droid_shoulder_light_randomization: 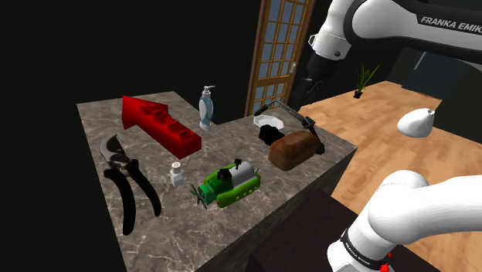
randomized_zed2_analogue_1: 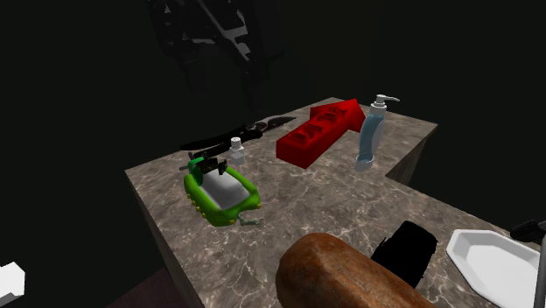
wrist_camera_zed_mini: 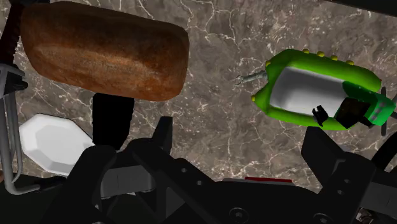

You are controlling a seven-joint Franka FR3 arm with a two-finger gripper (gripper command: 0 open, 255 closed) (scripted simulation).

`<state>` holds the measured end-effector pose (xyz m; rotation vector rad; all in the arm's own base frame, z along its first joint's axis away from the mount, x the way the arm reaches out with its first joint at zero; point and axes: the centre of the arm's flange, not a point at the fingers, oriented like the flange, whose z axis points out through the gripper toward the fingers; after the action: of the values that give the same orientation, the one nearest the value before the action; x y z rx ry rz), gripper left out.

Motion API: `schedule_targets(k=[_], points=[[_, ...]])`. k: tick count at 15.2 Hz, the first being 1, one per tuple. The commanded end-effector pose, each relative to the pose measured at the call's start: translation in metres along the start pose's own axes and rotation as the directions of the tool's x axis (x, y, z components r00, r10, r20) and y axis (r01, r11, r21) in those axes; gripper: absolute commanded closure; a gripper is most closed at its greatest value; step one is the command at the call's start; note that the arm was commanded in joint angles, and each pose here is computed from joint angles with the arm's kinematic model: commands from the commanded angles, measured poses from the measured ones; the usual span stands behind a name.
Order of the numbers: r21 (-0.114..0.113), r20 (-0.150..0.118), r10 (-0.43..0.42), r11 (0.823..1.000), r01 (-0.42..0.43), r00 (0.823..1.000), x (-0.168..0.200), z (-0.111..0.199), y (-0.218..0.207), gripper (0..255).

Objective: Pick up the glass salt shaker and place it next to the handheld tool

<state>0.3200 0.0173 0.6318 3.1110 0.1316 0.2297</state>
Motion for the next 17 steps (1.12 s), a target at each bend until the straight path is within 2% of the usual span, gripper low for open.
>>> schedule_targets(k=[1, 17], points=[[0.000, 0.000, 0.000, 1.000, 0.000, 1.000, 0.000, 0.000, 0.000, 0], [-0.037, -0.065, -0.012, 0.999, 0.010, 0.998, 0.080, 0.124, -0.151, 0]])
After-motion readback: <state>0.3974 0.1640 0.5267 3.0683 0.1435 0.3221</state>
